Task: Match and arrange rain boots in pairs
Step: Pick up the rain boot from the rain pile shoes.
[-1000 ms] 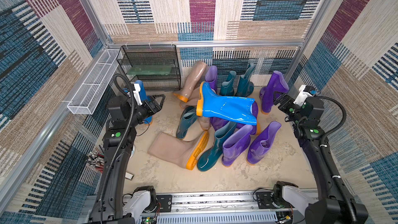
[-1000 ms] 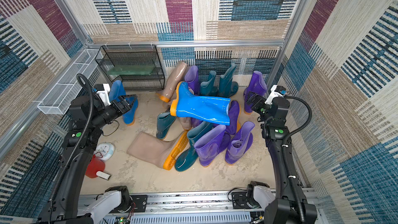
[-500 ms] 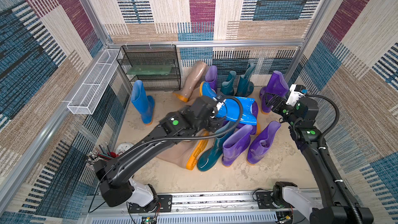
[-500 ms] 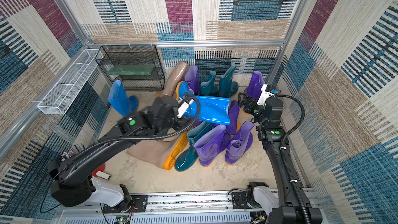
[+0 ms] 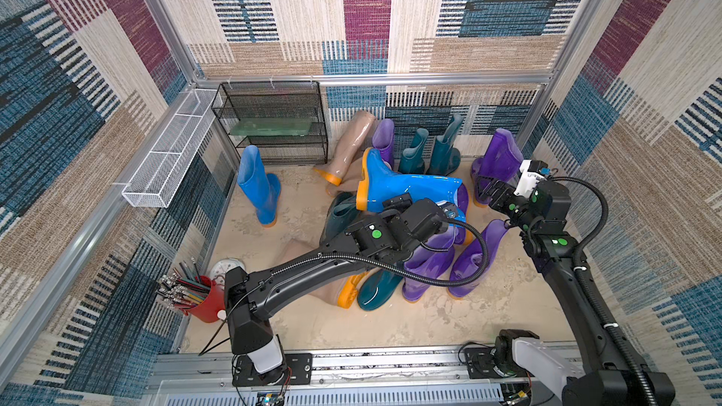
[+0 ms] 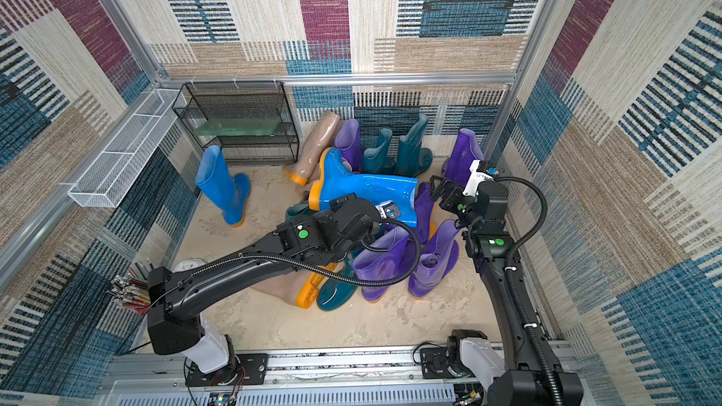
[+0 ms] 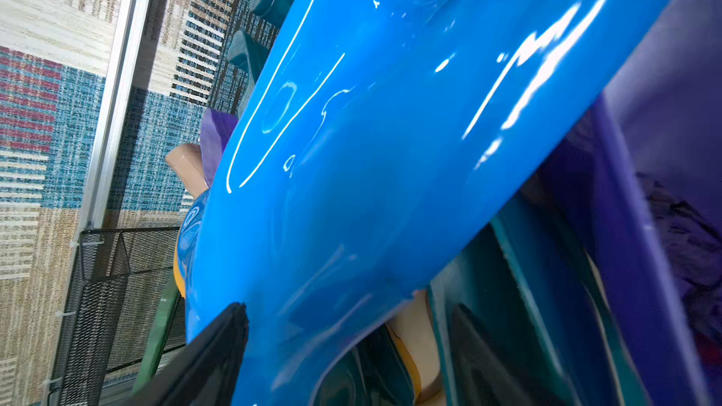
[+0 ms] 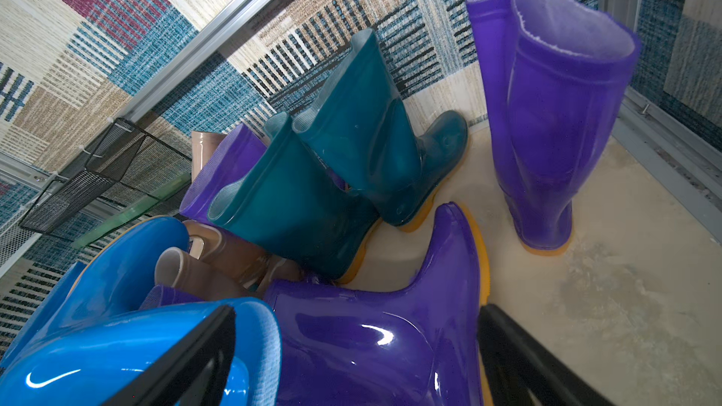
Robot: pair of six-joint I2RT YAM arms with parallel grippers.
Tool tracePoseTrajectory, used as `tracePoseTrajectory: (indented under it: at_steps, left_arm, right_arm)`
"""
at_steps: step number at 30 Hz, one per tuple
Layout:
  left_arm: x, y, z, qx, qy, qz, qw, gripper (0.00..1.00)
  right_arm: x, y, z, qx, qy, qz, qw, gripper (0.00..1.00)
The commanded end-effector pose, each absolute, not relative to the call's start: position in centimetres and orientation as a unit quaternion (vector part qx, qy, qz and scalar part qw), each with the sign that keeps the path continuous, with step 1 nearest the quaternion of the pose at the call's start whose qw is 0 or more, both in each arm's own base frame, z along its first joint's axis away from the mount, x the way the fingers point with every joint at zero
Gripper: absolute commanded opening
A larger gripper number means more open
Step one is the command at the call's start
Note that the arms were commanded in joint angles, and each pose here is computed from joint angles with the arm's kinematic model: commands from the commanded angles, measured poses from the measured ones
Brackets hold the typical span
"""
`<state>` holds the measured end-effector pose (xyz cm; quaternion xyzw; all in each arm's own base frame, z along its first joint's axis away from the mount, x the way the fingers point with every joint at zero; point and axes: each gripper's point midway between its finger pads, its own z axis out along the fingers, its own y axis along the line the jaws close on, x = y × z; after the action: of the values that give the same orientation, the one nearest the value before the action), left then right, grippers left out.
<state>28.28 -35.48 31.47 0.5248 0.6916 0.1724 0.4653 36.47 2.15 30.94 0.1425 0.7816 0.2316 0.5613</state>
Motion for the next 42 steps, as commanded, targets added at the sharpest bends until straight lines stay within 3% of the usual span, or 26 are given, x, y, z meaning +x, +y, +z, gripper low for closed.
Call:
tracePoseTrajectory:
  at_steps: [1,3,5,11,21,33,42]
  left_arm:
    - [29.4,-35.6,33.2,0.507,0.667,0.205,0.506,0.84]
    - [30.4,-35.7,33.2,0.499,0.655,0.228,0.520,0.80]
    - [31.3,-35.6,33.7,0.480,0.661,0.219,0.534,0.64]
    - [31.1,-35.4,35.2,0.464,0.684,0.150,0.543,0.55]
    - [31.1,-35.1,37.4,0.435,0.688,0.137,0.564,0.00]
    - [35.2,-27.6,50.5,0.229,0.684,0.205,0.662,0.00]
    - [33.9,-23.5,57.2,0.163,0.660,0.197,0.706,0.00]
  right_arm:
    - [36.4,2.3,31.6,0.135,0.775,0.235,0.570,0.99]
    - [36.3,2.6,31.7,0.131,0.774,0.243,0.570,0.99]
    - [36.2,2.8,31.7,0.128,0.773,0.248,0.569,0.99]
    - [35.9,3.2,31.5,0.122,0.775,0.248,0.568,0.99]
    - [35.5,4.7,33.0,0.099,0.770,0.262,0.573,0.98]
    - [35.8,6.6,35.2,0.074,0.758,0.277,0.585,0.97]
    - [36.2,7.7,35.4,0.066,0.759,0.280,0.584,0.97]
